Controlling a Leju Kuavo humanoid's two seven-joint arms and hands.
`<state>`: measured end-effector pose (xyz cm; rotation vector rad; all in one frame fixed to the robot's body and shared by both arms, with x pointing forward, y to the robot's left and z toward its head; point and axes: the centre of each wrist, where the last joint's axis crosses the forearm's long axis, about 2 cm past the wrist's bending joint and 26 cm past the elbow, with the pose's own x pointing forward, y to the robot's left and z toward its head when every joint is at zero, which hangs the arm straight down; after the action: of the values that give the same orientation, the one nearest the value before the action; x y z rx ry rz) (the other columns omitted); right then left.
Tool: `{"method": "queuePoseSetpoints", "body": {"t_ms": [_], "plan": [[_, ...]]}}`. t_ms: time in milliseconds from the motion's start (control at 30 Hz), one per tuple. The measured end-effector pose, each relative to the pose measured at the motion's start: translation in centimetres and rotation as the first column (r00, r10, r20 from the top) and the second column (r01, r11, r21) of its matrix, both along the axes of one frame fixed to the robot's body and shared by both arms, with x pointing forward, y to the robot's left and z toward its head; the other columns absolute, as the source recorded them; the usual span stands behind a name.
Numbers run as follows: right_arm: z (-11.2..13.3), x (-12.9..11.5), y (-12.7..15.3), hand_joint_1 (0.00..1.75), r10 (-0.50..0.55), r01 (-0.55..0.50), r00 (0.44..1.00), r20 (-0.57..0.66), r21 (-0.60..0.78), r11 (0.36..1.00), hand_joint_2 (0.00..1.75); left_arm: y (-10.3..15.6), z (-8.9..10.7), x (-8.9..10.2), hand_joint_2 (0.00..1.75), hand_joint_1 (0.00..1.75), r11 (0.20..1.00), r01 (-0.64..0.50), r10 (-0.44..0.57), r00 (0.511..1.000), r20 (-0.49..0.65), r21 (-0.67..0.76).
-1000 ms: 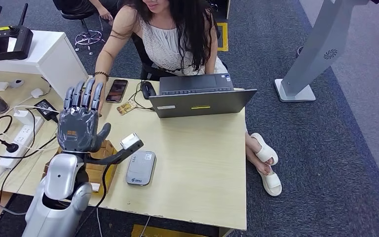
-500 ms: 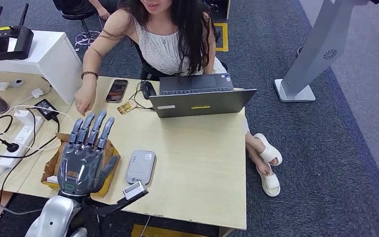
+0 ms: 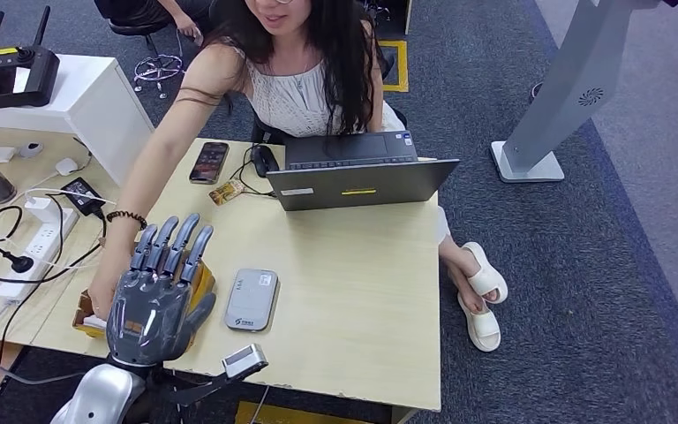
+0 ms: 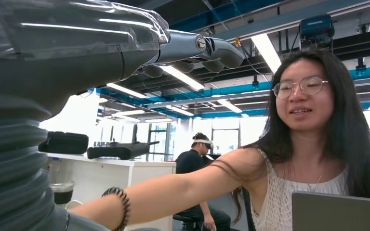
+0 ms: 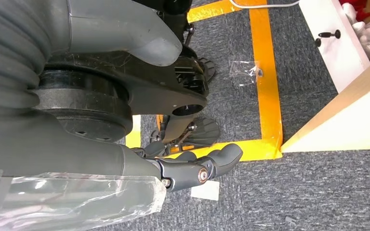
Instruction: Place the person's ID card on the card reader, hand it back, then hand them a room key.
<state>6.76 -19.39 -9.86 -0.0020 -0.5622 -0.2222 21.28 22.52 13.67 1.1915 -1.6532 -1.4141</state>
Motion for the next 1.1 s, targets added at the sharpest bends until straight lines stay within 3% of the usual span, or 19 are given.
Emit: {"method": "queuePoseSetpoints", "body": {"t_ms": [767,1100], "plan": [[0.0,-0.1,-0.1,0.0,-0.009,0.009,1.0,-0.011,-0.001,1.0,1.75,-0.7,-0.3,-1.1,1.75,0.0,0.999,0.037,-0.037,0.999,-0.01,-0.005],[-0.1,-0.2,-0.2,0.0,-0.045,0.045,0.999,-0.022,0.005,0.999,1.75,0.1,-2.1,-4.4,1.75,0.0,1.0,0.016,-0.016,0.996,-0.086,0.003]]}}
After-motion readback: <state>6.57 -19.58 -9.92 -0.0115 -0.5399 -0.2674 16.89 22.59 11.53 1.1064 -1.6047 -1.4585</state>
